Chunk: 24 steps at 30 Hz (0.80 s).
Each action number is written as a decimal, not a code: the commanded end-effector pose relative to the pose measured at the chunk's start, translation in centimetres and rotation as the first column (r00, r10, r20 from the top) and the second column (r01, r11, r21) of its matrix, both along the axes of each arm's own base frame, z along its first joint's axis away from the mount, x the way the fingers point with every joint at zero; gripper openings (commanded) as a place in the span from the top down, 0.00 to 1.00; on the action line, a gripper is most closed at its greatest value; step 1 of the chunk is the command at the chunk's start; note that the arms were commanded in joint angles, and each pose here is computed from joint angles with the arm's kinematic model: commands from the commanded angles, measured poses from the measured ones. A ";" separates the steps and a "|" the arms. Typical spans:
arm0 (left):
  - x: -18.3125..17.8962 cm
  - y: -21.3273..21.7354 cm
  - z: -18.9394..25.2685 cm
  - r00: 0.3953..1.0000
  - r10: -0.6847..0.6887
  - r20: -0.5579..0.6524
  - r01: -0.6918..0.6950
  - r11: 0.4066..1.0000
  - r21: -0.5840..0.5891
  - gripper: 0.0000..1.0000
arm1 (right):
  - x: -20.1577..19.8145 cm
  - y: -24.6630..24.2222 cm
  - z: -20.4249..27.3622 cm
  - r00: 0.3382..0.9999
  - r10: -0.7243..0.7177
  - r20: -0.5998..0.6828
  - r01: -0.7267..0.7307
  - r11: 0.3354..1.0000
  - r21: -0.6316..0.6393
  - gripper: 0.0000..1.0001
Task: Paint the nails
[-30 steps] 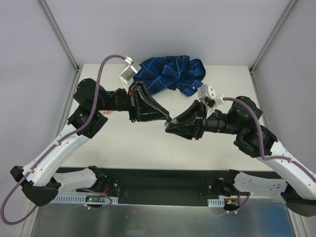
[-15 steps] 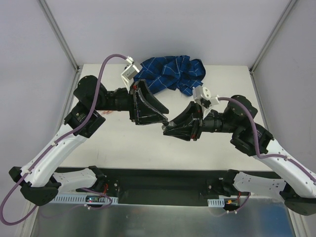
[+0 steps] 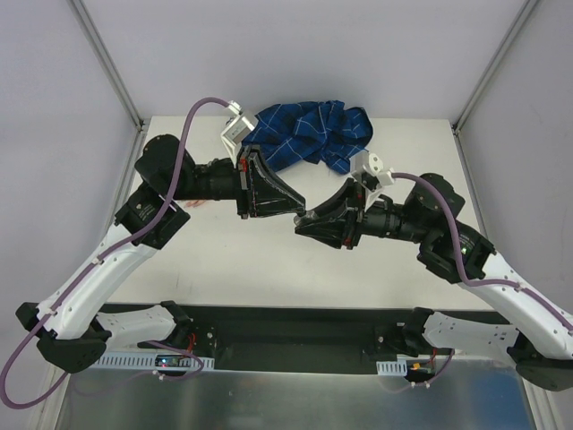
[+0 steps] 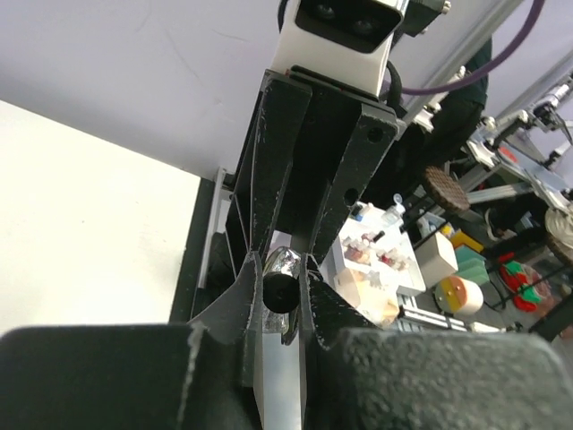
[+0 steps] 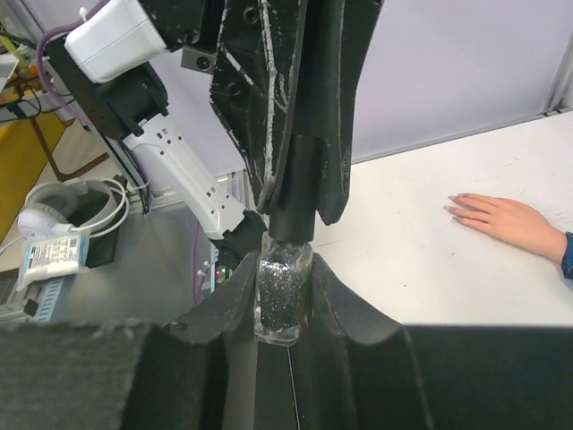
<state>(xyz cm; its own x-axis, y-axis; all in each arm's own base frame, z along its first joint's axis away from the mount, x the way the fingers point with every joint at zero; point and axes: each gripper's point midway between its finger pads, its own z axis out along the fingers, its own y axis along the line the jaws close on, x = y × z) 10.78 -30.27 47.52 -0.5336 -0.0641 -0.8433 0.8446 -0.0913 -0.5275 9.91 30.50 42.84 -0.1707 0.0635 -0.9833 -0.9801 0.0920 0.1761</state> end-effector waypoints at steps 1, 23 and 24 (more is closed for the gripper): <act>-0.1 0.5 1.5 0.998 0.030 0.048 -0.029 0.999 -0.020 1.00 | 0.9 -0.4 2.2 0.997 -0.066 0.043 0.063 0.996 0.065 1.00; 15.8 4.0 -17.7 0.682 0.685 0.256 -0.718 0.559 0.415 1.00 | 7.5 -12.0 -10.5 0.718 -0.696 0.009 0.681 0.699 -0.217 0.18; 16.3 3.1 -19.1 0.696 0.672 0.255 -0.702 0.560 0.439 1.00 | 7.5 -12.8 -10.6 0.693 -0.721 -0.012 0.702 0.679 -0.214 0.18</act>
